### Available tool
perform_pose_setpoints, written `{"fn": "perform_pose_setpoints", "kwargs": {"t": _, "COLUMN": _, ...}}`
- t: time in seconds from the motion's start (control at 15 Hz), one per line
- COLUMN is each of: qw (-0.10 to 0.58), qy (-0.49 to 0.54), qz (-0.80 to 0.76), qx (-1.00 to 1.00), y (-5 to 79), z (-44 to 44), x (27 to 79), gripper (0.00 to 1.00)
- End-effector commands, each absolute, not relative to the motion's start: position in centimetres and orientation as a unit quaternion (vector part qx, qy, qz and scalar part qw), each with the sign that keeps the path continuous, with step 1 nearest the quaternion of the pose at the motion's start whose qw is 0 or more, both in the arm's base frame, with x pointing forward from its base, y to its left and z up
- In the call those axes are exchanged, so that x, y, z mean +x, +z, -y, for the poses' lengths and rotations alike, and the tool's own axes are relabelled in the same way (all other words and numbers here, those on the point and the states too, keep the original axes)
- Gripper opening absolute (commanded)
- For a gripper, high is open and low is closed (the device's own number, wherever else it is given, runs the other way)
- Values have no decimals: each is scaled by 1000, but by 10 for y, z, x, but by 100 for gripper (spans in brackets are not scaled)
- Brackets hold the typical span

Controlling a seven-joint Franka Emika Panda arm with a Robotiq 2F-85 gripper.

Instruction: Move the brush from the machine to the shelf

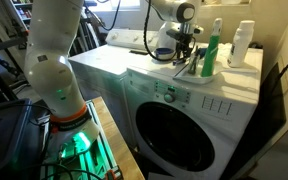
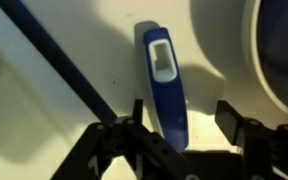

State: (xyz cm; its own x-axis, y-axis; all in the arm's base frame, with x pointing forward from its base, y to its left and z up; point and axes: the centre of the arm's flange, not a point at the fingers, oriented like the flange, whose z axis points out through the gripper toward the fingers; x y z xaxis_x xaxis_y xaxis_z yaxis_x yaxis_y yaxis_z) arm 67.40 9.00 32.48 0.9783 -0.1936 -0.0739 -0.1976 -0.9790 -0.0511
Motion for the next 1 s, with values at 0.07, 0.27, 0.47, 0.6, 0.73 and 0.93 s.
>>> {"fn": "perform_pose_setpoints", "kwargs": {"t": 0.07, "qw": 68, "qy": 58, "qz": -101, "qx": -991, "y": 324, "z": -80, "x": 670, "gripper": 35}}
{"fn": "perform_pose_setpoints", "kwargs": {"t": 0.27, "qw": 75, "qy": 49, "qz": -107, "qx": -990, "y": 331, "z": -77, "x": 671, "gripper": 13}}
{"fn": "perform_pose_setpoints", "kwargs": {"t": 0.47, "qw": 88, "qy": 38, "qz": -114, "qx": -989, "y": 339, "z": -79, "x": 671, "gripper": 8}}
{"fn": "perform_pose_setpoints", "kwargs": {"t": 0.6, "qw": 101, "qy": 19, "qz": -119, "qx": -988, "y": 353, "z": -79, "x": 671, "gripper": 8}}
{"fn": "perform_pose_setpoints", "kwargs": {"t": 0.73, "qw": 107, "qy": -9, "qz": -117, "qx": -987, "y": 375, "z": -79, "x": 670, "gripper": 8}}
{"fn": "perform_pose_setpoints", "kwargs": {"t": 0.93, "qw": 113, "qy": -60, "qz": -117, "qx": -985, "y": 410, "z": -80, "x": 671, "gripper": 8}}
